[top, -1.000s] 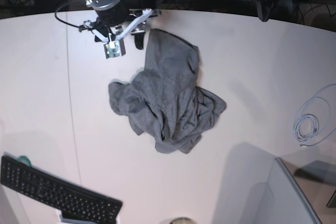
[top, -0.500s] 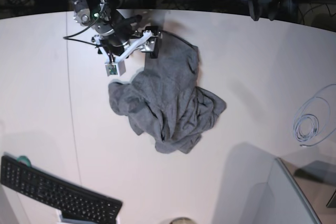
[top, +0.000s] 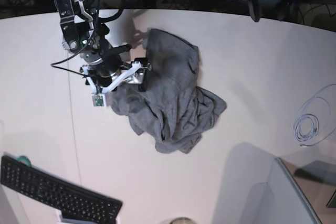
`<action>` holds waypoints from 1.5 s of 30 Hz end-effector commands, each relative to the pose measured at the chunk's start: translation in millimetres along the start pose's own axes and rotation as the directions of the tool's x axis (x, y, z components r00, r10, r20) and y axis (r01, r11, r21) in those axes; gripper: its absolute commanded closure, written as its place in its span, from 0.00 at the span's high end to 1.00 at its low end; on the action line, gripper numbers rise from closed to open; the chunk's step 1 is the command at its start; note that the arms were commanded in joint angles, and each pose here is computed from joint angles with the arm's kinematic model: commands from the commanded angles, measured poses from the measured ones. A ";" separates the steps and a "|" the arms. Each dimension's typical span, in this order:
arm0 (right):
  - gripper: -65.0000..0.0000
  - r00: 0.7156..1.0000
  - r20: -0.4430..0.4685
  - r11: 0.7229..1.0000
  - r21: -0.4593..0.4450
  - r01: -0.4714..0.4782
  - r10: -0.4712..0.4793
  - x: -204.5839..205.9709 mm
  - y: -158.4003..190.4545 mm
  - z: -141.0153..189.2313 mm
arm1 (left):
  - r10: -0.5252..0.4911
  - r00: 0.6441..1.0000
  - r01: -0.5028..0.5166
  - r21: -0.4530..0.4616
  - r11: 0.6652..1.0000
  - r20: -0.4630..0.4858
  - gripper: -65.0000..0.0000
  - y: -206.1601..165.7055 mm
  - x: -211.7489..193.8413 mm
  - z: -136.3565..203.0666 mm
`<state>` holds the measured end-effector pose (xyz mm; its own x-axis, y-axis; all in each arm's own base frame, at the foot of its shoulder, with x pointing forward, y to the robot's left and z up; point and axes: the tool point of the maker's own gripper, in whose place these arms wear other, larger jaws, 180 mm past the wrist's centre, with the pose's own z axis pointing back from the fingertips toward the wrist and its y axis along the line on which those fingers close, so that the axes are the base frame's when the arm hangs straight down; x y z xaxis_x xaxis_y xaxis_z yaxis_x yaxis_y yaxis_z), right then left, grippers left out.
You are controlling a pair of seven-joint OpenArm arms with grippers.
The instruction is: Layout the t-shirt on the table in an organized manner, then fold the t-shirt properly
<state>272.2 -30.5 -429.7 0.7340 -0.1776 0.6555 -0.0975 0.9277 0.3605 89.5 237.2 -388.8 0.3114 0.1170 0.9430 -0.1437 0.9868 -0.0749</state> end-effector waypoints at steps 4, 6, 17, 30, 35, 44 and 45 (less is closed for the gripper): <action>0.73 0.998 0.057 1.000 -0.002 0.004 -0.004 21.0 -3.6 1.2 | -0.012 0.999 0.012 0.006 1.000 0.035 0.69 4.8 10.0 2.5; 0.73 0.998 0.056 1.000 0.002 0.006 -0.007 20.4 -1.4 0.6 | -0.008 0.999 0.008 0.001 1.000 0.046 0.69 2.5 12.0 -1.8; 0.73 0.999 -0.007 0.994 0.094 -0.049 0.050 -4.1 39.2 -4.7 | -0.001 0.998 0.001 -0.001 1.000 0.069 0.69 0.1 15.0 -12.2; 0.00 0.995 -0.070 0.988 0.136 -0.067 0.077 -23.3 57.3 -0.5 | -0.001 0.998 0.001 0.001 1.000 0.065 0.69 0.6 13.3 -11.6; 0.01 0.996 -0.059 0.988 0.144 -0.055 0.064 -27.5 60.9 17.1 | -0.004 0.997 0.004 0.004 1.000 0.074 0.69 1.6 12.9 -19.1; 0.01 0.998 -0.010 0.996 -0.071 0.060 -0.061 -28.4 -23.0 60.9 | -0.004 0.998 0.005 0.009 1.000 -0.064 0.69 3.4 -9.5 -41.2; 0.01 0.997 -0.007 0.992 -0.100 0.072 -0.073 -30.4 -33.7 67.1 | -0.004 0.997 0.004 0.009 1.000 -0.074 0.69 3.2 -11.2 -42.1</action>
<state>203.9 -81.0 -425.0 0.7611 -0.2419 0.6018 0.0400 0.9436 0.3287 126.3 241.9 -420.0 0.3995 0.1336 0.9070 -0.1589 0.9844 -0.0750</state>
